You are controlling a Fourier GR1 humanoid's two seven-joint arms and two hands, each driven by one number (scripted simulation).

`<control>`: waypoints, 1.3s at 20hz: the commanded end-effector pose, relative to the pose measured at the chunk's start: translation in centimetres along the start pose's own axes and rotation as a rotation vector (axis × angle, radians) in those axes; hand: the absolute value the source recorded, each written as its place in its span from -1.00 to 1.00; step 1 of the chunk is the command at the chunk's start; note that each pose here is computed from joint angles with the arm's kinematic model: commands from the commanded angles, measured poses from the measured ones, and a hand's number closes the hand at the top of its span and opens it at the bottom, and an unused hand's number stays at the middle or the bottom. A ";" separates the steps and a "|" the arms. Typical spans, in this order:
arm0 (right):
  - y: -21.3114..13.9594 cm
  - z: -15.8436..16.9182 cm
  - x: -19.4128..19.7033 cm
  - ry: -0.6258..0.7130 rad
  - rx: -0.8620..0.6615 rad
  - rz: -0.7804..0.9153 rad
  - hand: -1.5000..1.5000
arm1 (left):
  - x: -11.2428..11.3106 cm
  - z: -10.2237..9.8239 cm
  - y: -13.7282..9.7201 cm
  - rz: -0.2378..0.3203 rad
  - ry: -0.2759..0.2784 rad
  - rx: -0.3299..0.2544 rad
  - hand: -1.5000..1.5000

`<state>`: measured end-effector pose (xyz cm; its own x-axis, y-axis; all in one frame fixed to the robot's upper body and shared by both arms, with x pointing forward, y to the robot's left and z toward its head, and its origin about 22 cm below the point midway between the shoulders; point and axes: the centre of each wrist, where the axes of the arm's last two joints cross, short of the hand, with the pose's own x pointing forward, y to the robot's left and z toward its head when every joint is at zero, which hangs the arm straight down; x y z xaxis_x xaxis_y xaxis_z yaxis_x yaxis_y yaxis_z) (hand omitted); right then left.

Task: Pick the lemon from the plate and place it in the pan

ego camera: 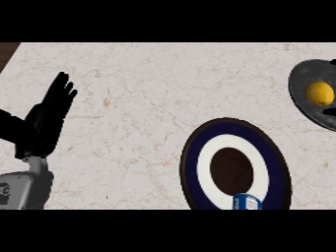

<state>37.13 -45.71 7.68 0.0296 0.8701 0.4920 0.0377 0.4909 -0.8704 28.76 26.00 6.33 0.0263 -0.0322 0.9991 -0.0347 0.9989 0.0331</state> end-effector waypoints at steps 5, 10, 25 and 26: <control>-3.3 1.8 -2.5 -0.053 -0.138 -0.364 -1.00 | -1.2 0.3 -0.5 0.009 0.007 -0.001 0.00; -6.8 5.5 -5.9 -0.026 -0.186 -0.592 -1.00 | -0.1 0.8 0.0 0.008 -0.008 0.012 0.00; -11.9 13.1 -10.6 -0.109 -0.098 -0.723 -1.00 | 0.5 0.3 0.9 0.019 0.000 0.048 0.00; -11.4 13.6 -11.0 -0.113 -0.105 -0.742 -1.00 | -1.0 1.0 0.2 0.017 0.012 0.034 0.00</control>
<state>24.57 -59.23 11.76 -0.0206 0.3942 0.9188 0.2034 0.9014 -0.3822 28.11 26.58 6.07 0.0294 -0.0244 0.9993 -0.0712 0.9971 0.0264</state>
